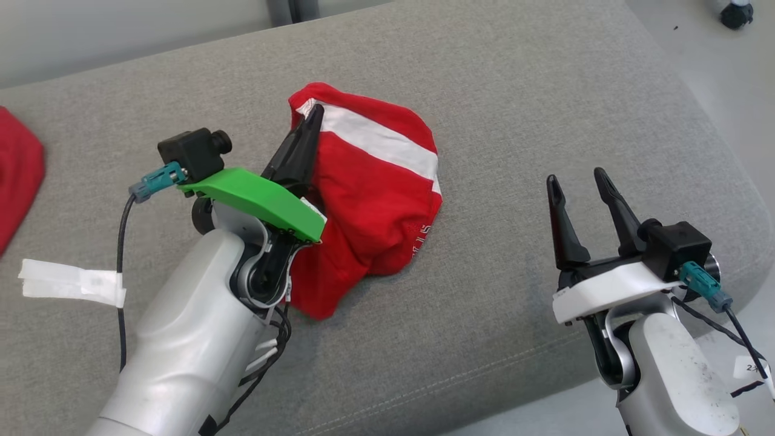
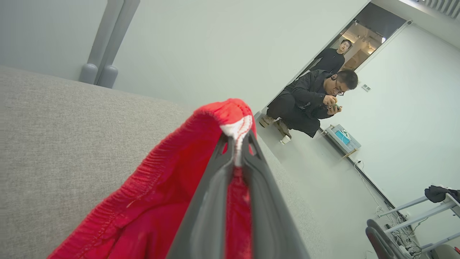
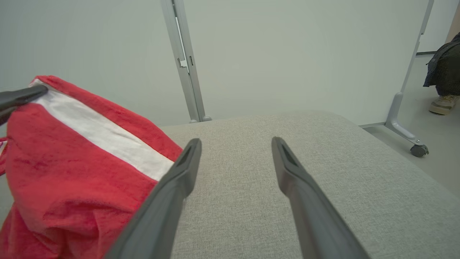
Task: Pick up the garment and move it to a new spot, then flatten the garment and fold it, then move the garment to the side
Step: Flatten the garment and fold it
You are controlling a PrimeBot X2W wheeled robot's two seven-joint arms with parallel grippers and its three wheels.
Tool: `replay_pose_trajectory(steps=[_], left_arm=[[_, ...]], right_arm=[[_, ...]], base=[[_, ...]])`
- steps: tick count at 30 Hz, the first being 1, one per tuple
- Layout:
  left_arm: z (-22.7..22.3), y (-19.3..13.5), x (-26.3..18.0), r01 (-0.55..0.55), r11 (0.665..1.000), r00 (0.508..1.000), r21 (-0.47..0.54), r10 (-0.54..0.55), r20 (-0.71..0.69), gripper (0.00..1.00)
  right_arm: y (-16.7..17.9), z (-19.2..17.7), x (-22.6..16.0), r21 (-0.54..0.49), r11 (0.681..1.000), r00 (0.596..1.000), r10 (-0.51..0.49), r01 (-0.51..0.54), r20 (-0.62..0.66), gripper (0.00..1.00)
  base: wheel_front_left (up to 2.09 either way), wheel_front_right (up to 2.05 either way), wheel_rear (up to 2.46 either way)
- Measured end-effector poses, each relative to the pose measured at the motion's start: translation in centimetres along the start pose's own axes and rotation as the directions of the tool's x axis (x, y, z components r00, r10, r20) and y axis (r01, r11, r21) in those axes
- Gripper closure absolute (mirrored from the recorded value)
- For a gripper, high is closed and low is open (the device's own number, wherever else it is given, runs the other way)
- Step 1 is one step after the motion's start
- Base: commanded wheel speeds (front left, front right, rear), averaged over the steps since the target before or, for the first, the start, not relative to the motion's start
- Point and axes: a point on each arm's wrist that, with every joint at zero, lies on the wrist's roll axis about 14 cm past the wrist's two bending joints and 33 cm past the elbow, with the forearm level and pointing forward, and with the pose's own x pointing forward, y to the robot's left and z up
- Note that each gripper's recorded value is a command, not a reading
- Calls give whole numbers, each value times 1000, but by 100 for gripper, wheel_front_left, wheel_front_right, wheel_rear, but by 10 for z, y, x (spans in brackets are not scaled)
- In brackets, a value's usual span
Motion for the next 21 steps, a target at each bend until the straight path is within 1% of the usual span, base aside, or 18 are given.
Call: replay_pose_trajectory(steps=[4,8,11,13,18,21], left_arm=[[18,6,-12,-14,1000,999,19,13,52,100],[22,39,-42,-105,992,993,66,101,65,100],[19,65,-69,-197,979,979,58,193,68,100],[14,77,-87,-246,968,968,49,243,65,100],[8,95,-125,-329,944,942,18,327,72,100],[12,108,-147,-384,923,920,16,381,88,100]], right_arm=[[9,-4,1,17,1000,1000,25,-25,-11,0],[19,-17,-1,71,996,997,55,-51,-49,0],[26,-26,-1,136,989,995,67,-57,-72,0],[32,-34,-2,157,985,991,90,-74,-99,0],[55,-51,-2,210,968,975,168,-135,-145,0],[69,-54,2,236,956,964,215,-174,-158,0]], base=[[0,0,0],[0,0,0],[0,0,0],[0,0,0],[0,0,0],[0,0,0]])
